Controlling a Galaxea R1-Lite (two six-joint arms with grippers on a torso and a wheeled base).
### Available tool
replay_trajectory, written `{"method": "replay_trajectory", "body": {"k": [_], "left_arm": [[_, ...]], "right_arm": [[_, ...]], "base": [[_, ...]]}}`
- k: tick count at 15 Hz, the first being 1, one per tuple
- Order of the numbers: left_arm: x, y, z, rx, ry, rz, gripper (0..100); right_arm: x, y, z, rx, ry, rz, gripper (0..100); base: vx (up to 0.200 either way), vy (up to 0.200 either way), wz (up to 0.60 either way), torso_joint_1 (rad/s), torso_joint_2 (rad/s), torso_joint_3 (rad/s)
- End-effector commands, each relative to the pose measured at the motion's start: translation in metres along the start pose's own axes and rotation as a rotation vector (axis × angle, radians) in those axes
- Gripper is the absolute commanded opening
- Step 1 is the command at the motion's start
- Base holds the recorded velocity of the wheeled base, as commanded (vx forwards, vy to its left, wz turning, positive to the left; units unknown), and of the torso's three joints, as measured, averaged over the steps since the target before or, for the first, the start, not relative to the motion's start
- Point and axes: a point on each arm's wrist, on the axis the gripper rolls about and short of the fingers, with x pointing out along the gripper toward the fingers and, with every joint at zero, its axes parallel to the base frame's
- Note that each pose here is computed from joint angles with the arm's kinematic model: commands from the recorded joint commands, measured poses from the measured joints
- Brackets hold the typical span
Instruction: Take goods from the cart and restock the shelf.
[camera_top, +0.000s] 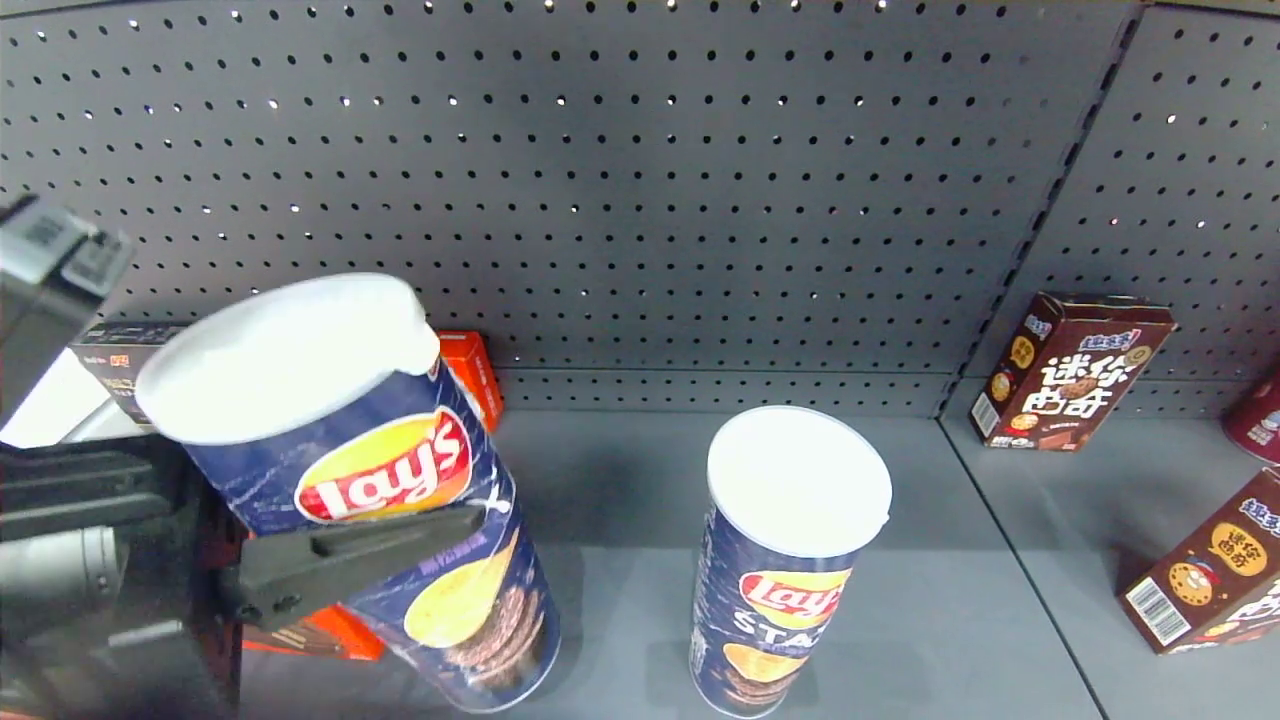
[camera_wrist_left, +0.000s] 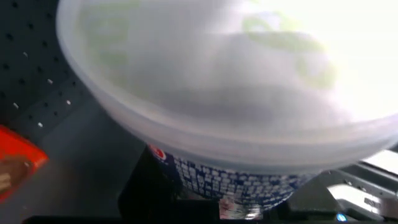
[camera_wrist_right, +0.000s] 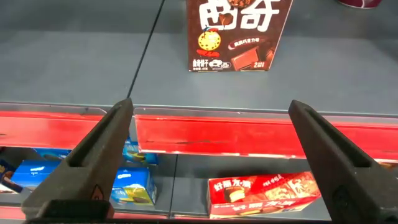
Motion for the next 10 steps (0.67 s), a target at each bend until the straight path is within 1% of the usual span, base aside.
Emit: {"method": "replay_trajectory", "body": {"k": [1,2,4,5,6,8,9,10], "left_arm": [[0.012,0.010,0.017,0.010,-0.021,0.009,0],[0.018,0.013,0.026,0.017,-0.034,0.004,0],[0.030,0.015,0.032,0.026,-0.034,0.001,0],[0.035,0.020,0.034,0.025,-0.030,0.011,0],[0.039,0.022,0.033,0.019,-0.019,0.010,0],[0.052,0.032,0.030,0.005,0.008,0.020,0],[0.060,0.039,0.030,0.000,0.015,0.025,0],[0.065,0.043,0.034,0.001,0.008,0.021,0]], "right_arm": [[0.000,0.000,0.000,0.000,0.003,0.001,100],[0.000,0.000,0.000,0.000,0.003,0.002,100],[0.000,0.000,0.000,0.000,0.003,0.001,100],[0.000,0.000,0.000,0.000,0.003,-0.001,100],[0.000,0.000,0.000,0.000,0.004,0.002,100],[0.000,0.000,0.000,0.000,0.003,0.002,100],[0.000,0.000,0.000,0.000,0.003,0.001,100],[0.000,0.000,0.000,0.000,0.003,-0.001,100]], "base": [[0.000,0.000,0.00,0.000,0.00,0.000],[0.000,0.000,0.00,0.000,0.00,0.000],[0.000,0.000,0.00,0.000,0.00,0.000],[0.000,0.000,0.00,0.000,0.00,0.000],[0.000,0.000,0.00,0.000,0.00,0.000],[0.000,0.000,0.00,0.000,0.00,0.000],[0.000,0.000,0.00,0.000,0.00,0.000],[0.000,0.000,0.00,0.000,0.00,0.000]]}}
